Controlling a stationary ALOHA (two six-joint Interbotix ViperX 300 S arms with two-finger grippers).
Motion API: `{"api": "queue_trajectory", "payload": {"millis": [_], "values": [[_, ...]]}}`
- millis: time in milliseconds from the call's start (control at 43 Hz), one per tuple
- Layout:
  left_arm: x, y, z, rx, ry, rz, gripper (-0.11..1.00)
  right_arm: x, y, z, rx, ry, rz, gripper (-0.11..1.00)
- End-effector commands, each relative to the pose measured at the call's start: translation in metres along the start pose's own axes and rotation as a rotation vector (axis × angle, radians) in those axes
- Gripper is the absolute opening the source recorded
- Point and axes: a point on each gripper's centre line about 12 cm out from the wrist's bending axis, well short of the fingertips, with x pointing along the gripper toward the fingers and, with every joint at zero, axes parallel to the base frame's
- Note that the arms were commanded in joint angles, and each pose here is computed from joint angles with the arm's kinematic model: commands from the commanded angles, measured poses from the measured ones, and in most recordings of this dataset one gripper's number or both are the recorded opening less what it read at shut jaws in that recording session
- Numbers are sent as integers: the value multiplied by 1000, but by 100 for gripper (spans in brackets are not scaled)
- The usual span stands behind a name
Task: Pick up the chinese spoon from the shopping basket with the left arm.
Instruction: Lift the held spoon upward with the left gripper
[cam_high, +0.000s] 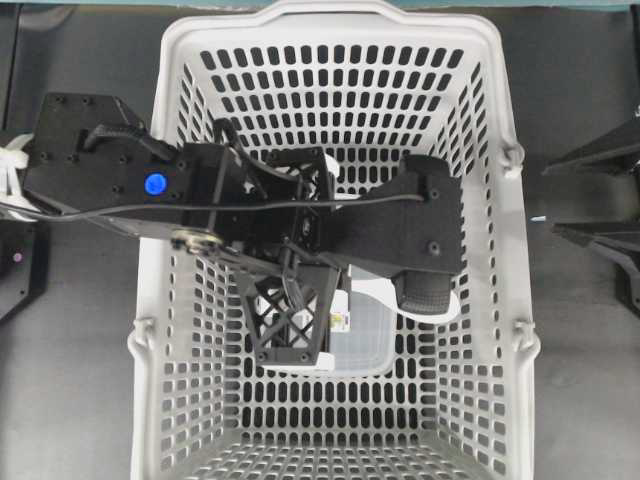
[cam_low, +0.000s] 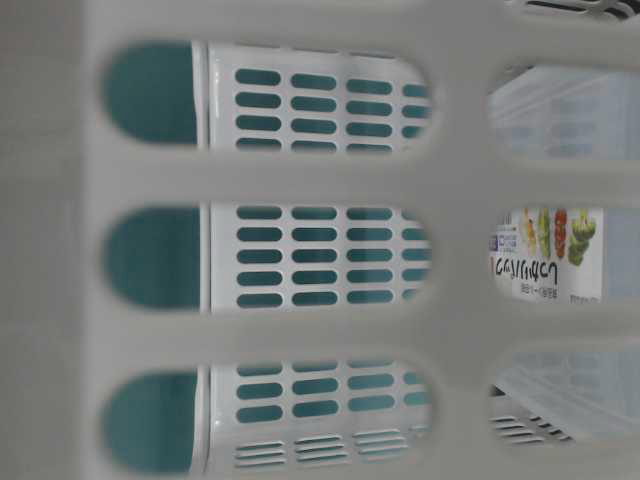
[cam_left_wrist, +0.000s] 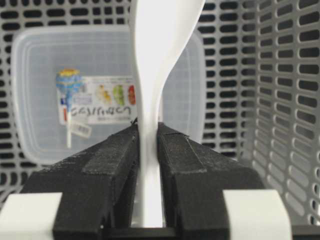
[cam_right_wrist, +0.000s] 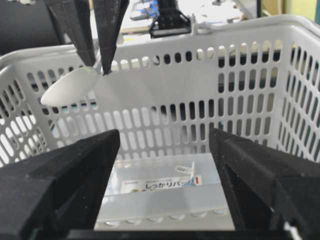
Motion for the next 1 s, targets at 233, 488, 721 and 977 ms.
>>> {"api": "queue_trajectory", "payload": {"millis": [233,488,721,977], "values": [[-7,3,-1,-47,-16,4,10,1,0,6,2,-18,0,70],[-5,5,-3,-52,-6,7,10,2,0,6,2,-17,0,70],[-1,6,-4,-58,5,9,10,2,0,6,2,-17,0,70],[0,6,-4,-58,2,8,10,1,0,6,2,-18,0,70]]}}
